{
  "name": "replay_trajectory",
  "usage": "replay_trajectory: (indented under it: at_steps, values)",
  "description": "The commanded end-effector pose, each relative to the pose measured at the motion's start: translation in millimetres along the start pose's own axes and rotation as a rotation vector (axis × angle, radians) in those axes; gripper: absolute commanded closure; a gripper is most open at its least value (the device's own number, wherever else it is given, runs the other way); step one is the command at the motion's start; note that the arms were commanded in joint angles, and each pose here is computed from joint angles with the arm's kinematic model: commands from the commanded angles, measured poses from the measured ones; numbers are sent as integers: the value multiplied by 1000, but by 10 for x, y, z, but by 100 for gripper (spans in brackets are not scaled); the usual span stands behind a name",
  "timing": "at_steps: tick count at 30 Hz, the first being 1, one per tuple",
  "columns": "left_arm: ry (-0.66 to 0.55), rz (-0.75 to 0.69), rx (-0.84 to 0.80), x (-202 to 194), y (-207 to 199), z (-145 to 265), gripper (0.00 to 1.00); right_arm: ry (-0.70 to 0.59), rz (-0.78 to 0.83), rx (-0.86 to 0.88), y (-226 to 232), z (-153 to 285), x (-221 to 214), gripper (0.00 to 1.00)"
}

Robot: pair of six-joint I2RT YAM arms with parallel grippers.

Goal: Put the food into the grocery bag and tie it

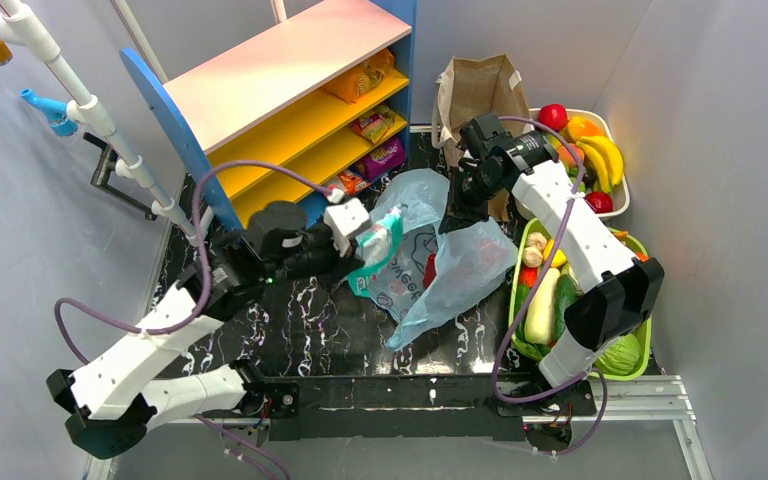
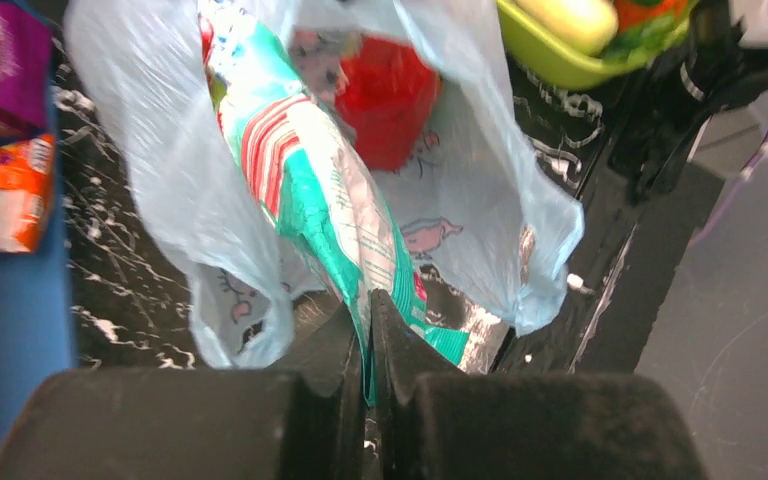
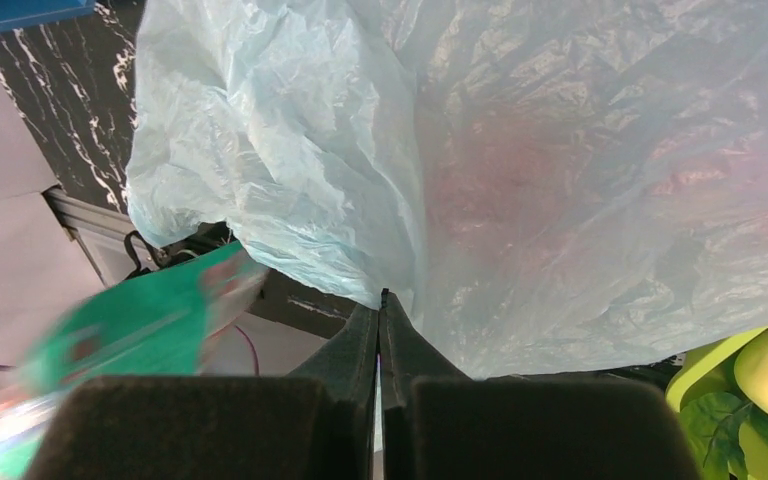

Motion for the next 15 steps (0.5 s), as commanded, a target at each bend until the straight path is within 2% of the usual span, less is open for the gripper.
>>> replay_trajectory:
  at_steps: [1, 4, 6, 15]
  values:
    - [14, 12, 52, 330, 118, 344, 100, 25, 21, -24, -124, -76, -69, 99]
    - [-43, 22, 148, 624, 307, 408, 100, 39, 6, -14, -141, -105, -115, 99]
    - [-35, 34, 193, 748, 423, 355, 100, 45, -4, -4, -138, -98, -140, 99]
    - [-106, 29, 289, 1493, 988, -534, 100, 42, -37, 14, -207, -92, -248, 99]
Point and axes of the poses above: each gripper's point midway between its finger pads, its own z axis back along the fingers, its own y axis along the line the jaws close on, x = y × z, the point moved 3 cm from there along z, back along the fingers, and after that the axes turned 12 degrees about -z, right-handed, at the moved point
